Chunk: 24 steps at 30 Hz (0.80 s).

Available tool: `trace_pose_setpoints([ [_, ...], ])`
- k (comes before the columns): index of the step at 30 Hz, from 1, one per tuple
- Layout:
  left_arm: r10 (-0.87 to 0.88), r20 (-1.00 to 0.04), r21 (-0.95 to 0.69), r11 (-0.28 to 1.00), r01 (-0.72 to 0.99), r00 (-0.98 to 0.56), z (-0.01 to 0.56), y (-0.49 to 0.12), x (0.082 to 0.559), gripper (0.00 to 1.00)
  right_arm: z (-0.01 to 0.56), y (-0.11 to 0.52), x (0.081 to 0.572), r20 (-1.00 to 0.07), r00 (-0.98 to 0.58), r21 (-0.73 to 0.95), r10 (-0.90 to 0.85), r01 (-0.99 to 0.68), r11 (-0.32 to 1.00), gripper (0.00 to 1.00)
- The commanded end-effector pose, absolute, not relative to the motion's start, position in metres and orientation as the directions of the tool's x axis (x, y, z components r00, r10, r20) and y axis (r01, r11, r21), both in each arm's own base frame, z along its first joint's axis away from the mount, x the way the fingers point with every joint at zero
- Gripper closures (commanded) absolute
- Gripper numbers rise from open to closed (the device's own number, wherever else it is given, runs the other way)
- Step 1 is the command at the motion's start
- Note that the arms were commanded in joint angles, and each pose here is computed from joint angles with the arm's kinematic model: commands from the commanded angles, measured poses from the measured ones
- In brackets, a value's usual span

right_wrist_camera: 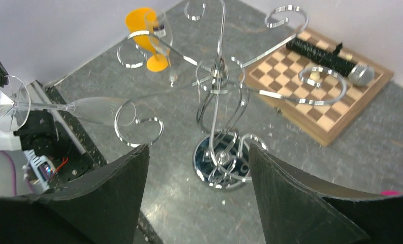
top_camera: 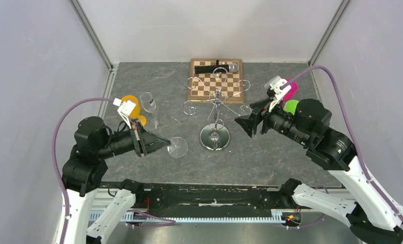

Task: Take the wine glass off the wine glass rack
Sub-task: Place the wine glass at the center of the board.

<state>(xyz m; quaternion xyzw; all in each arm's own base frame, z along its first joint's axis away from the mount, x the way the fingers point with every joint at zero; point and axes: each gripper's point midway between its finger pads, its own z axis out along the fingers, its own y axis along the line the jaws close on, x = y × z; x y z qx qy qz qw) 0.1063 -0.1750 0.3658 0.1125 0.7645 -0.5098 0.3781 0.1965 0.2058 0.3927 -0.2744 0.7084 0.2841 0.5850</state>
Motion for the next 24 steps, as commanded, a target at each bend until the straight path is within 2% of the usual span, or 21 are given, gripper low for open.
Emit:
trace_pose_setpoints([
  [1, -0.157, -0.724, -0.671, 0.386, 0.633, -0.672, 0.36, -0.18, 0.093, 0.98, 0.379, 0.192, 0.18, -0.963, -0.264, 0.15, -0.057, -0.697, 0.701, 0.26],
  [17, -0.127, -0.647, -0.727, 0.399, 0.558, -0.752, 0.305, -0.192, 0.112, 0.98, 0.293, 0.186, 0.156, -0.889, -0.456, 0.34, 0.024, -0.626, 0.702, 0.26],
  [24, -0.074, -0.633, -0.724, 0.41, 0.555, -0.771, 0.282, -0.228, 0.112, 0.98, 0.261, 0.194, 0.149, -0.848, -0.525, 0.428, 0.068, -0.604, 0.672, 0.27],
])
